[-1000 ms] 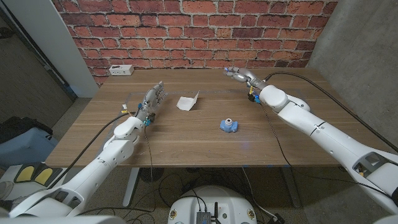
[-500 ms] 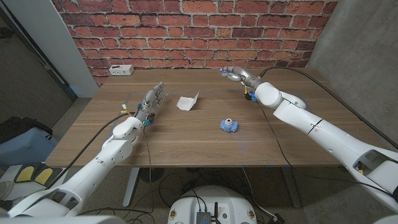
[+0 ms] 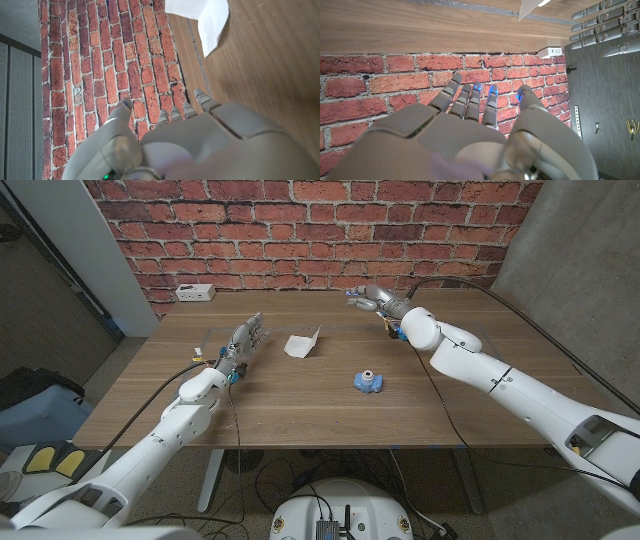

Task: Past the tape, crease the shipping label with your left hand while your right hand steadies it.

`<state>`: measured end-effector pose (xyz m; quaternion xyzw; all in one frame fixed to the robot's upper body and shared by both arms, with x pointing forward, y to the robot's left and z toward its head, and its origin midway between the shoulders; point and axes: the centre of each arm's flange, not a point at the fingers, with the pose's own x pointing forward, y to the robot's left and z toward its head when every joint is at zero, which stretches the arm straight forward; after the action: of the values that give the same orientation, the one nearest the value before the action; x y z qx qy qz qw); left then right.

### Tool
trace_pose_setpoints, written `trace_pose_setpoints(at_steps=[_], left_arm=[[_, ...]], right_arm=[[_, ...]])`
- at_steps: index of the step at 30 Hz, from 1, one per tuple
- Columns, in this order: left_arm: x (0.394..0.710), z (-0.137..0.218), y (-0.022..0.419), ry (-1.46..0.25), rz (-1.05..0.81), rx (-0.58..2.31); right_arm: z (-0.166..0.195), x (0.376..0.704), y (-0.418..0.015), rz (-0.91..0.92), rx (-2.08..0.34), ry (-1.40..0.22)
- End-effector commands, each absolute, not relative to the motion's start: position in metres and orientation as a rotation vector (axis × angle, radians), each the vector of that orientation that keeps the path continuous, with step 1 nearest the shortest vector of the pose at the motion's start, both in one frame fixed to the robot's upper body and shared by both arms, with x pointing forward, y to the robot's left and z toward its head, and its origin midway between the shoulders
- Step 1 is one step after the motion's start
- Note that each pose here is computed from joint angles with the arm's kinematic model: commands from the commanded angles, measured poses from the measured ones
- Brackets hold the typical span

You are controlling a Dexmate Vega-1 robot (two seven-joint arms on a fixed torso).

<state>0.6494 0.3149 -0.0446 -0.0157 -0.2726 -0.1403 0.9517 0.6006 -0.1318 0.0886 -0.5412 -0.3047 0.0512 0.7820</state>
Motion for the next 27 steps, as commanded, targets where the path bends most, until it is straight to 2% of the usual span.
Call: trace_pose_setpoints(at_steps=[1, 27], left_arm=[[0.647, -0.047, 0.315, -0.551, -0.286, -0.029], [0.643, -0.05, 0.314, -0.544, -0.272, -0.025]], right_arm=[[0.092, 0.592, -0.116, 0.084, -1.284, -0.671], [0.085, 0.596, -0.09, 0.179, -1.403, -0.663]])
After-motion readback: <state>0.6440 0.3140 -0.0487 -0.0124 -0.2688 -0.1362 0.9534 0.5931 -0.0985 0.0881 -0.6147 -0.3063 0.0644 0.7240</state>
